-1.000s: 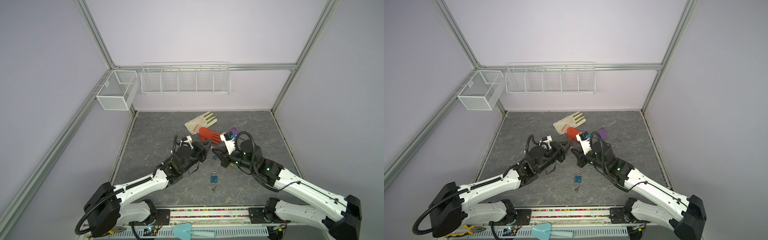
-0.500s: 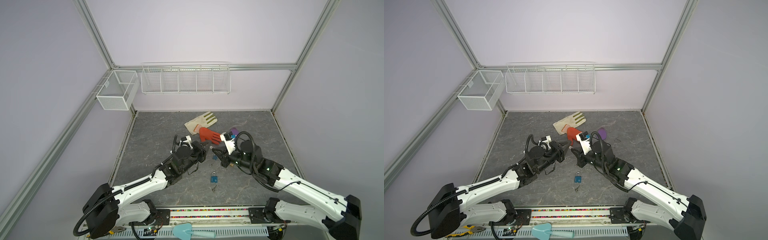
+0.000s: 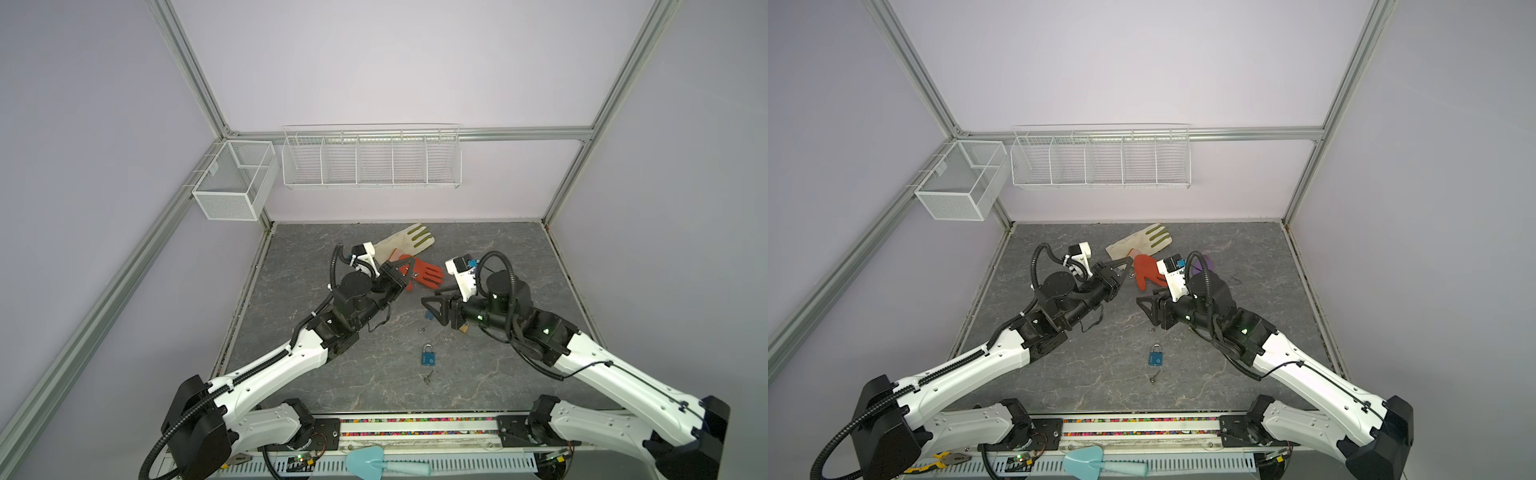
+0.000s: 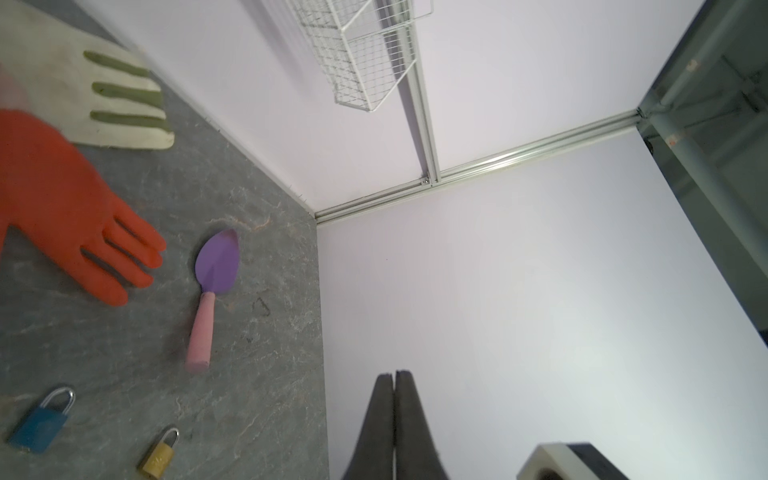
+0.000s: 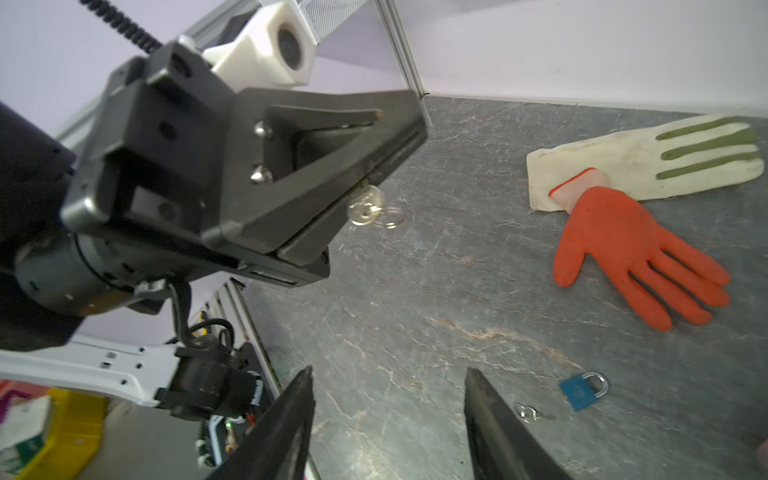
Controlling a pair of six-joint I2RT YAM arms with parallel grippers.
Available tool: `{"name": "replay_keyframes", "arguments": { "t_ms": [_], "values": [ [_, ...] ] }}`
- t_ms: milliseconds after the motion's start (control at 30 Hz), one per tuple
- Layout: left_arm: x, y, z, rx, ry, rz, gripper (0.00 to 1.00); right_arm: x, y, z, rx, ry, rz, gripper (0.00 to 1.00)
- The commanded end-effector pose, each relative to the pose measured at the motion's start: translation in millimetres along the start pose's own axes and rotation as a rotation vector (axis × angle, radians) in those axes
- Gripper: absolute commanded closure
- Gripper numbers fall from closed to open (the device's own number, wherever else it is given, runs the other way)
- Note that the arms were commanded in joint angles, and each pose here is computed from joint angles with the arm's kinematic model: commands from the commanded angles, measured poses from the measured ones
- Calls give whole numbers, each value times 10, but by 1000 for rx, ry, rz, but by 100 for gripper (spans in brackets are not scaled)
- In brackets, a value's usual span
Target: Unlock with the key
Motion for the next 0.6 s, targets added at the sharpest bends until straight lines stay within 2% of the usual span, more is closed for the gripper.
{"name": "replay_keyframes", "arguments": {
  "t_ms": [0, 67, 200, 367, 567],
  "values": [
    [-20, -240, 109, 317, -10, -93, 100, -88, -8, 135, 174, 28, 141, 39],
    [-24, -332, 131, 395, -20, -151, 100, -143, -29, 236, 246, 8, 208, 37],
    [-13, -494, 123, 497, -19, -278, 100, -227, 38, 365, 279, -32, 346, 39],
    [-5, -663, 96, 528, -25, -396, 100, -256, 49, 350, 260, -82, 435, 42],
    [3, -841, 9, 557, -22, -458, 100, -342, 69, 353, 227, -164, 478, 46]
  ]
}}
Point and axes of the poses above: each gripper's point midway between its finger pads, its own x axis out along the fingers, its own y axis along the line the jaws close on, z = x × y, the point moved 8 cm from there along -x, back along the fingers, and after that the axes turned 10 degrees about x, right-handed, at the moved point
